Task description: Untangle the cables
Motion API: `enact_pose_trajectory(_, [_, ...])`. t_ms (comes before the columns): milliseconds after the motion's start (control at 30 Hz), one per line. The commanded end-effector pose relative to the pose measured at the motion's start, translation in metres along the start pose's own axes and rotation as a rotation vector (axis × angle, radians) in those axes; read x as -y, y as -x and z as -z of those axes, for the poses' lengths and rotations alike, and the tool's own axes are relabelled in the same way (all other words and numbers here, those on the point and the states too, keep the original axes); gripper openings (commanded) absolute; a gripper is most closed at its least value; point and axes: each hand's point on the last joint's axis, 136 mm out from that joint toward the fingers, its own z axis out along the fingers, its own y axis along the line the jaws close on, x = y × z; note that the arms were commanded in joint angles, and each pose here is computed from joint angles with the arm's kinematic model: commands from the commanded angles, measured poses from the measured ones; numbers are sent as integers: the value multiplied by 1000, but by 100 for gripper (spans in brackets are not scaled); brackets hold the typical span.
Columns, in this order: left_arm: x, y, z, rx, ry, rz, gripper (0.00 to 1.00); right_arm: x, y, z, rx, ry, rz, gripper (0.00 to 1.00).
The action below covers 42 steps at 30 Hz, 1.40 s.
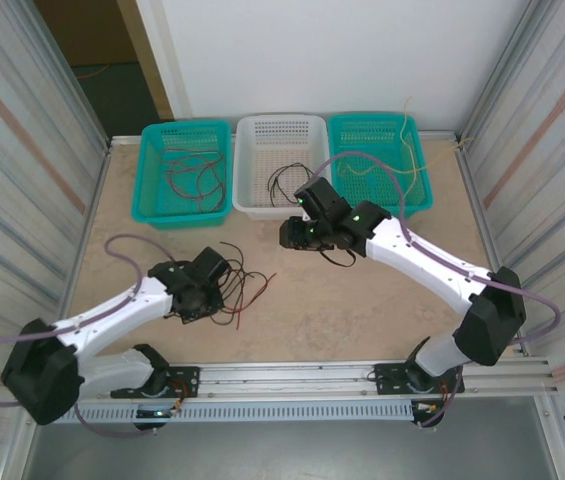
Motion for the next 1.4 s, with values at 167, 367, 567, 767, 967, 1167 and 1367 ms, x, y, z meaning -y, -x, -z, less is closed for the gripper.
enact_pose_trajectory(167, [37,53,93,277,-56,-241,0,-18,28,48,160,116,60,44])
enact_pose_trajectory(367, [71,67,127,359,-63,-393,0,-27,32,74,208,177,97,50])
enact_pose_trajectory(567, [89,81,159,449,-139,-447,0,-28,27,81,216,206,106,55])
enact_pose_trajectory(767, [122,92,209,602,-418,-415,0,-35,27,90,229,240,134,56])
enact_pose_trajectory(967, [142,108,254,671,-626,-374,0,-55,27,110,259,350,194,60])
enact_pose_trajectory(1167, [157,120,279,619,-821,-349,0,-93,10,134,286,436,392,65])
enact_pose_trajectory(1367, [173,117,295,572,-904,-420,0,-115,4,135,270,453,495,66])
